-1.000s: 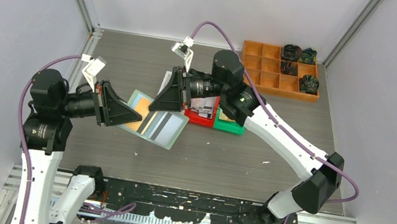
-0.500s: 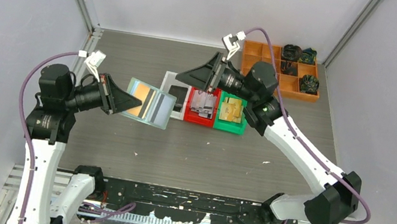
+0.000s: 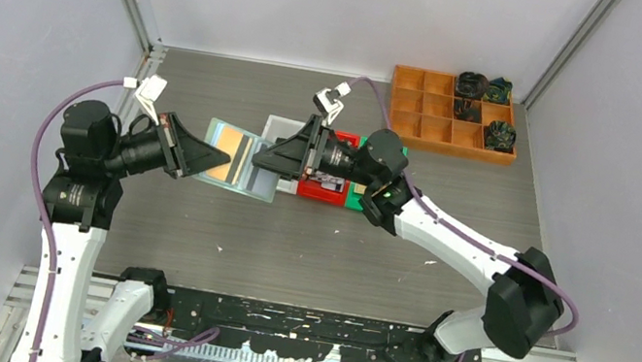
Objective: Take the credit cards out of the card holder
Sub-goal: Remove the credit card from the card holder.
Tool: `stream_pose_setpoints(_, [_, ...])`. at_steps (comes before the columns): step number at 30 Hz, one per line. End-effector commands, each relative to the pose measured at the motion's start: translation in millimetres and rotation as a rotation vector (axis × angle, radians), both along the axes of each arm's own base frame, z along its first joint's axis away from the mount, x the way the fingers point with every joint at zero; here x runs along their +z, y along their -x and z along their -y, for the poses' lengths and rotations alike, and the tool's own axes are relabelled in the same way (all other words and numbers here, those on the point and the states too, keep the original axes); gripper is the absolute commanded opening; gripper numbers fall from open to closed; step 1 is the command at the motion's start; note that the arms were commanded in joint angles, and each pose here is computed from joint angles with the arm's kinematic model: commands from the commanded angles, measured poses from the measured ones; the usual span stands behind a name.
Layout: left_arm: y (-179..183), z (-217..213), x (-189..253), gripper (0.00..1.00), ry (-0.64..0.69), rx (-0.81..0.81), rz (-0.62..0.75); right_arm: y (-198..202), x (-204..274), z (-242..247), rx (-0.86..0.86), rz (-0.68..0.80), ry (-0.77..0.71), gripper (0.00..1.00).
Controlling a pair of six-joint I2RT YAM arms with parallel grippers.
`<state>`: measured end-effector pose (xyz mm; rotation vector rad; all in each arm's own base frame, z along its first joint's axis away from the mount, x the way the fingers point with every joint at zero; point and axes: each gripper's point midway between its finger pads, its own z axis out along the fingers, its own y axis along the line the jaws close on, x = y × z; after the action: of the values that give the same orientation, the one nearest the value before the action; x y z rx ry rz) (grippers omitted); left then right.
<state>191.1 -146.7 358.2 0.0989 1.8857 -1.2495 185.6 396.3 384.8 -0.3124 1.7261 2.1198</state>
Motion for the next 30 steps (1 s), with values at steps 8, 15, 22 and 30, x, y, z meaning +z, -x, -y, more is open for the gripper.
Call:
stream_pose_setpoints(8, [17, 10, 48, 0.0, 0.074, -0.076, 0.135, 10, 18, -12, 0.054, 0.038, -0.106, 0.4])
stream_pose_setpoints(15, [17, 10, 46, 0.0, 0.094, -0.079, 0.122, 11, 21, -17, 0.054, 0.057, -0.11, 0.4])
stream_pose_setpoints(22, [13, 10, 38, 0.0, 0.098, -0.073, 0.096, 21, 50, -20, 0.113, 0.059, -0.261, 0.39])
stream_pose_setpoints(30, [11, 10, 30, 0.1, 0.101, -0.077, 0.073, 4, 50, -26, 0.032, 0.03, -0.257, 0.22])
